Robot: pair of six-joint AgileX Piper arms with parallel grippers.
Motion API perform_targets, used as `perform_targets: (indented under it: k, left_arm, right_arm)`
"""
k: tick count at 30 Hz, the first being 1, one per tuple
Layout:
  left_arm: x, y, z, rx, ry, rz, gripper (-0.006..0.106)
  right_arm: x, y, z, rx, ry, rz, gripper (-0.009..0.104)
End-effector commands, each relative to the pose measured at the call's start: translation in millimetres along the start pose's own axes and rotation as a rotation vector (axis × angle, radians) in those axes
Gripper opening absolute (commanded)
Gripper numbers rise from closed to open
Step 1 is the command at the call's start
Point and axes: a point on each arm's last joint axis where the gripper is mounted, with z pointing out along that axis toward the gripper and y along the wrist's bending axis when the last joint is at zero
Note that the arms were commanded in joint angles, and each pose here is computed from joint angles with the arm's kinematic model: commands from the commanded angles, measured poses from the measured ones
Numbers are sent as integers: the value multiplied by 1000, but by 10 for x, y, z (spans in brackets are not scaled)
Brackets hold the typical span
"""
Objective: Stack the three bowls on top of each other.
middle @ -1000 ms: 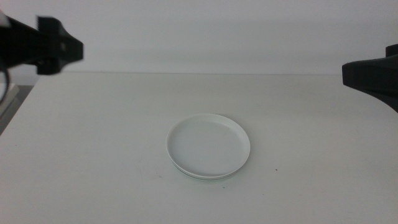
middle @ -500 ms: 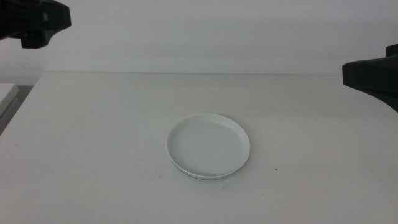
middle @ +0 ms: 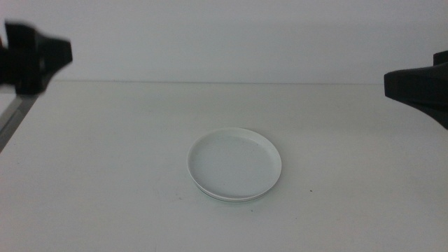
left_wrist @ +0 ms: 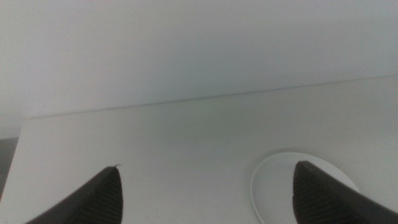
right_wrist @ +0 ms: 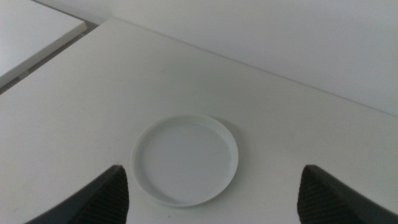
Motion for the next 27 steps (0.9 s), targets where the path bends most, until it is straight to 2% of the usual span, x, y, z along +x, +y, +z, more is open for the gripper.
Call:
perform_targets:
  k: [1, 7, 9, 13, 17, 24, 27]
  left_arm:
    - [129, 4, -68, 10, -46, -17, 94]
    - [576, 30, -237, 28, -145, -37, 94]
    - [732, 27, -266, 49, -156, -74, 94]
    - [1106, 53, -313, 56, -182, -92, 94]
    - [1498, 114, -348, 16, -197, -118, 94]
    - [2013, 197, -356, -87, -306, -209, 94]
    - [2210, 230, -237, -110, -276, -220, 94]
  right_arm:
    - [26, -36, 25, 30, -30, -9, 92]
    - [260, -261, 30, 303, -371, -112, 92]
    - [465, -304, 19, 346, -358, -113, 92]
    - [1027, -366, -83, 465, -218, -190, 92]
    - [1510, -332, -211, 565, -229, -167, 92]
    - [2128, -239, -200, 634, -273, -255, 92]
    - [2307, -221, -159, 642, -303, -261, 92]
